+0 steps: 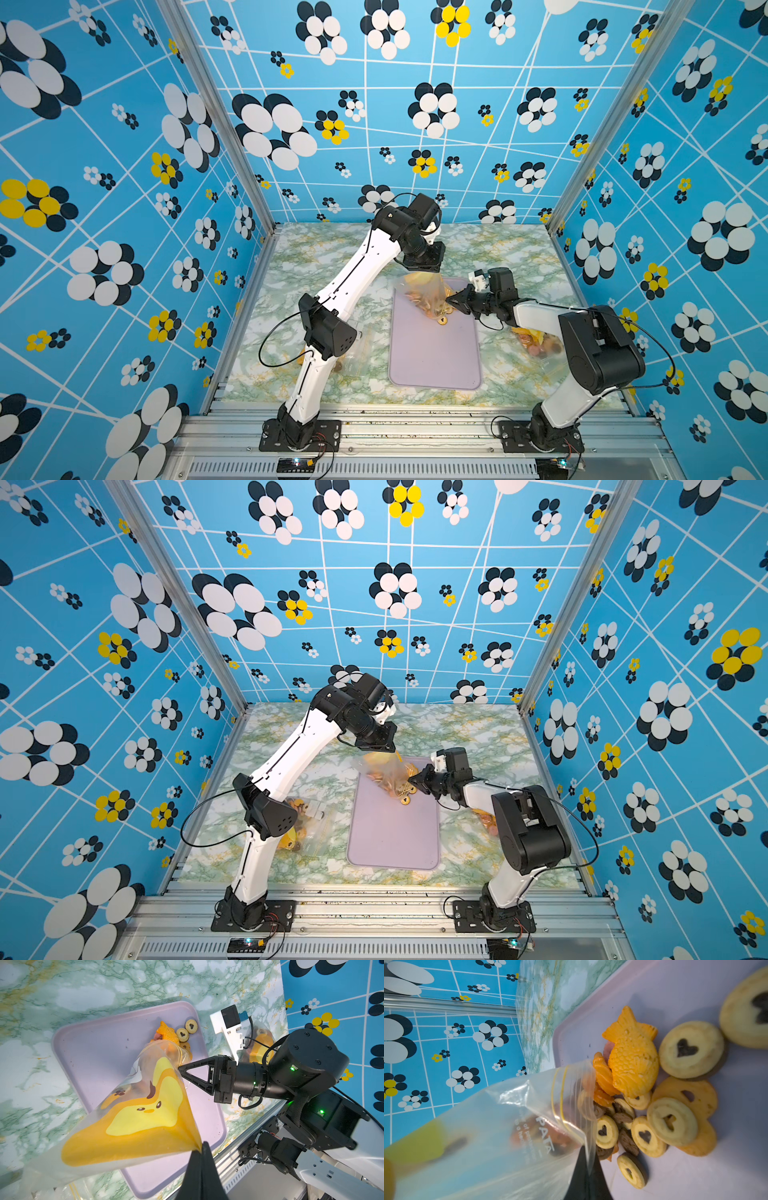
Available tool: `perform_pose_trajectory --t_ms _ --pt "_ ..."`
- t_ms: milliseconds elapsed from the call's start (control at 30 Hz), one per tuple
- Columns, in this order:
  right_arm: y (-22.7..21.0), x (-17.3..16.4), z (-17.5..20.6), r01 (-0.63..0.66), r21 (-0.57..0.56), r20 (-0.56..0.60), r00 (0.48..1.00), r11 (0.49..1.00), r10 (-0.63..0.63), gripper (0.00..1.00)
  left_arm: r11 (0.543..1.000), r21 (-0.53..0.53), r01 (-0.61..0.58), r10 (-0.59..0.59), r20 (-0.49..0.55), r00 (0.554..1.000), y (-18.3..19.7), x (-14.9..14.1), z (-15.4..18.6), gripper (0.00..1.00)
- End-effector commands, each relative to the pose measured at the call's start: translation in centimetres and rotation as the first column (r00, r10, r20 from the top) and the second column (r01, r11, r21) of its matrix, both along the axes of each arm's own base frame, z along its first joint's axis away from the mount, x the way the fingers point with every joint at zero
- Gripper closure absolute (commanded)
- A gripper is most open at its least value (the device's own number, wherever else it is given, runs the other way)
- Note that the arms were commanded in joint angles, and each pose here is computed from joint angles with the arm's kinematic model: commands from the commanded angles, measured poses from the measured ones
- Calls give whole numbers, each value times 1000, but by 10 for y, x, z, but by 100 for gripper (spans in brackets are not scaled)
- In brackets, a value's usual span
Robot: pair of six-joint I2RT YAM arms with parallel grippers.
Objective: Pour cookies out of the ziploc bag
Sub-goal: 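Pour the cookies out of the ziploc bag onto the tray.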
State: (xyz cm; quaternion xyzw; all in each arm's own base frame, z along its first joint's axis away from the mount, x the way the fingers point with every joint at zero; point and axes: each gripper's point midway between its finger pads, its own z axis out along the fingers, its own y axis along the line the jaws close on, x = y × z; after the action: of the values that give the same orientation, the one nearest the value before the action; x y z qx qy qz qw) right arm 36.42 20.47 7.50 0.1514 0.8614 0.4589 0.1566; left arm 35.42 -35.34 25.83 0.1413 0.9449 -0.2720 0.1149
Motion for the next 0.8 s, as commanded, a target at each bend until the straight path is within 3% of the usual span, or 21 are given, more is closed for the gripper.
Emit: perform_pose_trajectory --t_ms 0,300,767 --pt "12 2 1 -17 28 -1 1000 999 18 98 999 -26 -21 22 59 998 17 6 27 100" --pt "24 2 23 -54 98 57 997 994 49 90 999 -44 -27 30 70 997 23 4 38 100" --pt "18 -4 12 -48 57 29 998 997 47 88 999 -50 -4 7 51 999 10 0 31 100"
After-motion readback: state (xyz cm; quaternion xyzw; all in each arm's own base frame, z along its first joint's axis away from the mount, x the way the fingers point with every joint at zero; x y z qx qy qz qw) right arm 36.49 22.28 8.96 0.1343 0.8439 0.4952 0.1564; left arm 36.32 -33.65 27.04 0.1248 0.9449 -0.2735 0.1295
